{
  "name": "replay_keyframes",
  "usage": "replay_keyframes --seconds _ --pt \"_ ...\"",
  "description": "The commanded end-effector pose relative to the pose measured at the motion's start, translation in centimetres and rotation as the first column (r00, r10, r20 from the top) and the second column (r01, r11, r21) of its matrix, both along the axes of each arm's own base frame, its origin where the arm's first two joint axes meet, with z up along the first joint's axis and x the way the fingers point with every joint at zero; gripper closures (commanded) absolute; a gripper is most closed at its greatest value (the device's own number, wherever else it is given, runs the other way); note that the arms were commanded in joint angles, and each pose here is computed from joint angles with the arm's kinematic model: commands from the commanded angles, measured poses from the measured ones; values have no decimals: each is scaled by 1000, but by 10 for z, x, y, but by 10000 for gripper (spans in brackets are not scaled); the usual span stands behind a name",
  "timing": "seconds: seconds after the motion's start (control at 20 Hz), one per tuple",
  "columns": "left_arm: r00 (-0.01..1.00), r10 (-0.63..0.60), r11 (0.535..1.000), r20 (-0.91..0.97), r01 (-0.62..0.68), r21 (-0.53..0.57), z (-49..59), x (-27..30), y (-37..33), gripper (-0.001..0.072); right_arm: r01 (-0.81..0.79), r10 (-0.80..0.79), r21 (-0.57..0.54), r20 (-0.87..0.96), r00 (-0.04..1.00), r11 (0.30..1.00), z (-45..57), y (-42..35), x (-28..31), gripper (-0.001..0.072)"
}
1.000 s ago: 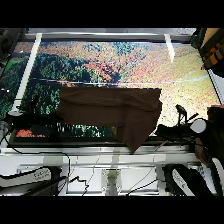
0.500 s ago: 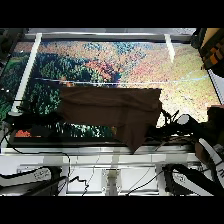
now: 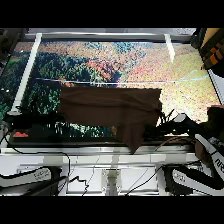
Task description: Fold the clothes and pants, and hang the long-sleeved shirts on hangers.
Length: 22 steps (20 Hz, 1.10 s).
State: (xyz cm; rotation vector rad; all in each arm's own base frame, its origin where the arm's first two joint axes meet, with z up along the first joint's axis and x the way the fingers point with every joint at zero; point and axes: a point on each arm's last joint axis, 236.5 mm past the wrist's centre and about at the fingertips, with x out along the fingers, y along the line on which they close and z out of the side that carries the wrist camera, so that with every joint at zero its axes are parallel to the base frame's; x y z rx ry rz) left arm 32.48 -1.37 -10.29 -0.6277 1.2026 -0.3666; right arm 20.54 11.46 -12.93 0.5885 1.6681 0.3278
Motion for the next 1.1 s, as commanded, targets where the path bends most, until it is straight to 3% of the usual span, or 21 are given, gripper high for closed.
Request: replay_keyframes --seconds 0.0,0.15,0.25,0.35,0.45,0.55,0.65,0.85,1.05 --pt "995 -91 993 30 93 -69 34 -1 -15 693 -98 94 65 60 994 993 29 10 9 699" --pt "980 -111 991 166 121 -50 86 24 -13 693 -105 89 40 286 954 994 85 9 58 699" --pt "948 -74 997 309 81 -11 127 56 -3 694 -39 42 -15 500 865 999 137 -1 111 699" --pt "902 70 997 427 -48 -64 162 93 5 694 181 -145 15 667 731 983 192 -22 174 700" --pt "856 193 980 480 -147 -133 180 121 5 694 372 -321 101 734 598 923 224 -46 218 700" --pt "811 266 962 521 -257 -91 181 145 12 694 497 -447 173 736 508 850 229 -66 246 700" --pt "776 306 936 551 -350 -27 171 165 17 694 577 -521 191 704 483 794 205 -80 265 700" --pt "795 311 914 522 -400 66 118 187 -7 694 737 -682 218 604 413 640 141 -107 295 700" --pt "823 321 896 469 -424 132 68 192 -13 694 766 -713 190 551 434 614 104 -108 305 699"
